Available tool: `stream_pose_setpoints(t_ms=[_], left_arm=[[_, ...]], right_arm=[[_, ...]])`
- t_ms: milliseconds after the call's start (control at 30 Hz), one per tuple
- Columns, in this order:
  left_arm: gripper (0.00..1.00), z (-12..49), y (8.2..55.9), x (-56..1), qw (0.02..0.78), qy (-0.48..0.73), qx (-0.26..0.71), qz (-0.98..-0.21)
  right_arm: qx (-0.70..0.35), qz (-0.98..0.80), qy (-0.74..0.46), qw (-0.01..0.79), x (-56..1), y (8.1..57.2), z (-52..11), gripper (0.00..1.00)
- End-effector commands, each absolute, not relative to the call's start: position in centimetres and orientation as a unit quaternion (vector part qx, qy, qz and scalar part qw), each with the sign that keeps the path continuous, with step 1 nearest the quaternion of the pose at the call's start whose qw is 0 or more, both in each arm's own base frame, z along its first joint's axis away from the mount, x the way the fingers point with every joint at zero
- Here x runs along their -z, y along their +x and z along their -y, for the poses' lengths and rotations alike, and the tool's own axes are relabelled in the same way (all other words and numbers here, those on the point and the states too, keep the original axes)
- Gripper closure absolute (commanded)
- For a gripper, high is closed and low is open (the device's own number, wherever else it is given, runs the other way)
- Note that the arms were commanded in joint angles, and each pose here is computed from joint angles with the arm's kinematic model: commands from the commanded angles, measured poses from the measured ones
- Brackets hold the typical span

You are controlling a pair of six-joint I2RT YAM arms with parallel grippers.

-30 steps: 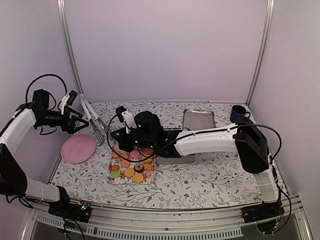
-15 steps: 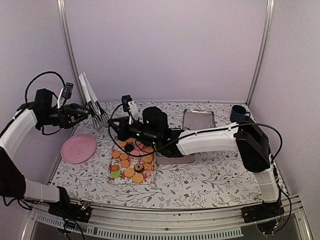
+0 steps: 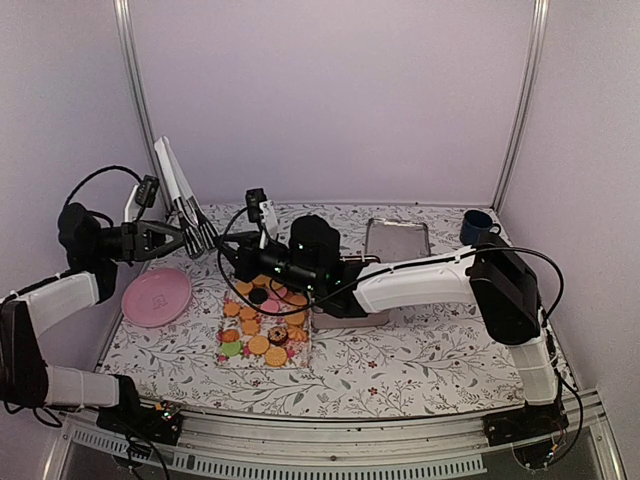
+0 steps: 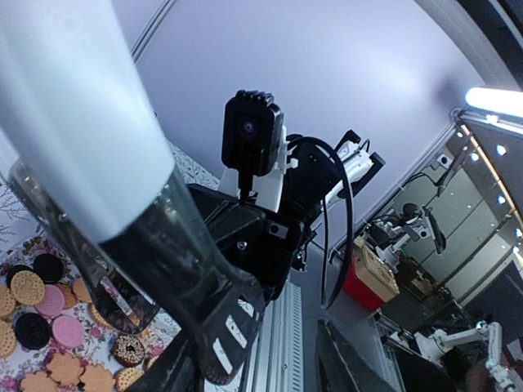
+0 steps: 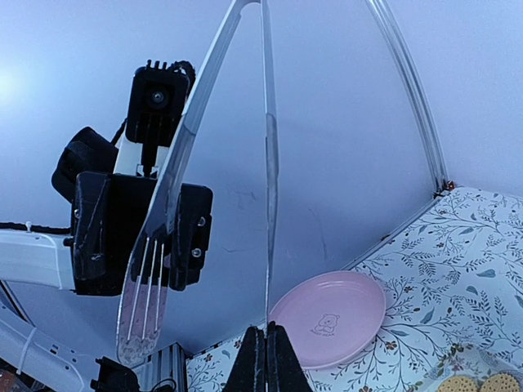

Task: Pack the cookies
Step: Pass from the right arm to the left, then pass from the left arm to the right

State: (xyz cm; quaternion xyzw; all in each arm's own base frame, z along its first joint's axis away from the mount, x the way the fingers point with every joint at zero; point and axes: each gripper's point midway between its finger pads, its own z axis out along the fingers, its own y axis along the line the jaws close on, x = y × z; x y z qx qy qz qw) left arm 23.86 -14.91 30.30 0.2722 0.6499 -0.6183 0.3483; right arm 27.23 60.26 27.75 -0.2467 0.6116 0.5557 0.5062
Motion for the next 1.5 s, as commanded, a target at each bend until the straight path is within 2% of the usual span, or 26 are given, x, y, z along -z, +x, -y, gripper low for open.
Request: stream_pose_setpoints(t_ms=[0, 133, 200, 233, 300, 633, 667, 733, 800, 867, 933, 1033, 1200, 1467], left_arm=[[0.58, 15.3, 22.4, -31.4, 0.336, 0.303, 0.614, -0.647], [0.59, 15.5, 23.0, -32.2, 0.351, 0.292, 0.618, -0.641], [0.64, 15.4, 23.5, -32.3, 0.354, 0.277, 0.622, -0.641], [0.71, 15.5, 23.7, -32.3, 0.356, 0.273, 0.623, -0.641], [0.98, 15.5, 24.1, -32.1, 0.357, 0.264, 0.624, -0.643], [1.00, 16.5, 24.0, -32.6, 0.360, 0.284, 0.622, -0.635], [1.00, 16.5, 24.1, -32.5, 0.361, 0.285, 0.620, -0.635], [1.00, 16.5, 24.5, -32.4, 0.369, 0.295, 0.611, -0.635], [1.00, 16.4, 25.5, -32.2, 0.388, 0.304, 0.589, -0.641], [1.00, 16.7, 26.9, -30.8, 0.417, 0.314, 0.519, -0.676], [1.00, 17.6, 27.6, -27.9, 0.400, 0.345, 0.446, -0.722], [1.00, 18.1, 27.2, -23.7, 0.347, 0.383, 0.378, -0.768], [1.00, 18.3, 24.3, -20.5, 0.287, 0.478, 0.309, -0.770], [1.00, 19.7, 19.6, -20.0, 0.226, 0.568, 0.311, -0.727]], right_arm=[[-0.582, -0.577, -0.240, 0.521, -30.2, 27.0, -59.5, 1.00], [-0.586, -0.574, -0.236, 0.521, -30.4, 27.1, -59.3, 1.00], [-0.588, -0.572, -0.234, 0.523, -30.6, 27.2, -59.2, 1.00], [-0.589, -0.571, -0.232, 0.522, -30.7, 27.2, -59.2, 1.00], [-0.591, -0.569, -0.231, 0.523, -30.8, 27.3, -59.1, 1.00], [-0.608, -0.556, -0.242, 0.512, -30.6, 26.8, -59.6, 1.00], [-0.609, -0.556, -0.246, 0.509, -30.6, 26.6, -59.6, 0.96], [-0.604, -0.564, -0.252, 0.504, -30.1, 26.8, -59.2, 0.64], [-0.601, -0.572, -0.260, 0.494, -29.5, 27.4, -57.8, 0.38], [-0.609, -0.573, -0.277, 0.473, -29.5, 27.7, -55.7, 0.23], [-0.603, -0.578, -0.289, 0.468, -29.6, 28.2, -53.5, 0.17], [-0.586, -0.584, -0.334, 0.452, -29.5, 28.1, -51.4, 0.15], [-0.589, -0.567, -0.403, 0.412, -30.3, 27.5, -49.3, 0.21], [-0.581, -0.530, -0.457, 0.414, -32.6, 25.9, -49.3, 0.28]])
